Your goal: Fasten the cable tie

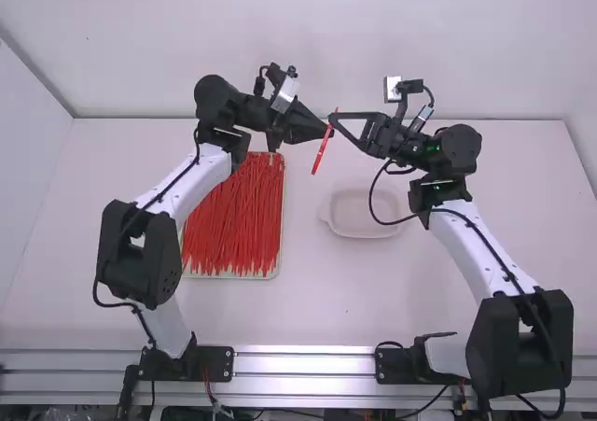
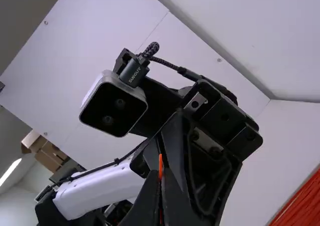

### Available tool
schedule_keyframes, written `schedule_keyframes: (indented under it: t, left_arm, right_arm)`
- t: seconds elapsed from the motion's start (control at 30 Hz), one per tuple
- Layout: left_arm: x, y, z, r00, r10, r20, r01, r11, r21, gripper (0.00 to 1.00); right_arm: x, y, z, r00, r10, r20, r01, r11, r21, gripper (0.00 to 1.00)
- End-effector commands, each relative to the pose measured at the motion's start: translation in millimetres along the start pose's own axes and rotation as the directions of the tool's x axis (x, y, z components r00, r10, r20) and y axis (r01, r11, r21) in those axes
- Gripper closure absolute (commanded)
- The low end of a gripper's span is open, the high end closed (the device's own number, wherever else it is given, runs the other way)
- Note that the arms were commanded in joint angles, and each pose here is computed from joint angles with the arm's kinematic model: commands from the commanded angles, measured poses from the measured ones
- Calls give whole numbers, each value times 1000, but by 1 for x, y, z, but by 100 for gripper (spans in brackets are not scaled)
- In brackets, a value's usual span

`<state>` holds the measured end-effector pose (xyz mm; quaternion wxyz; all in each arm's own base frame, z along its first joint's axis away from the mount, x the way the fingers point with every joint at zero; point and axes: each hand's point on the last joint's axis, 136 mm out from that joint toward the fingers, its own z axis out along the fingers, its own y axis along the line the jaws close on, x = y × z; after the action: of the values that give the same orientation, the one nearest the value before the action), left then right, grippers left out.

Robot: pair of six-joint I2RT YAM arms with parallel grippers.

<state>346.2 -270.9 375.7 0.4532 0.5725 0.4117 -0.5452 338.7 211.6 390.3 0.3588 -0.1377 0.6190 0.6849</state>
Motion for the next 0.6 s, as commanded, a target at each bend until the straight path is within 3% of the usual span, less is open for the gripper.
schedule_keyframes:
  t: [0.0,0.27,0.57]
  left_arm:
    - [2,-3,5,1000,-6,-2,6,1000,17,98]
    - [25,-4,5,1000,-25,-3,25,1000,16,98]
    - [70,-19,4,999,-49,-3,49,999,16,98]
  right_arm:
    - [-6,16,-2,998,-62,1,62,998,-24,100]
    - [-14,12,-12,997,-68,23,68,998,-3,100]
    - [-27,28,-27,992,-113,52,115,993,-31,100]
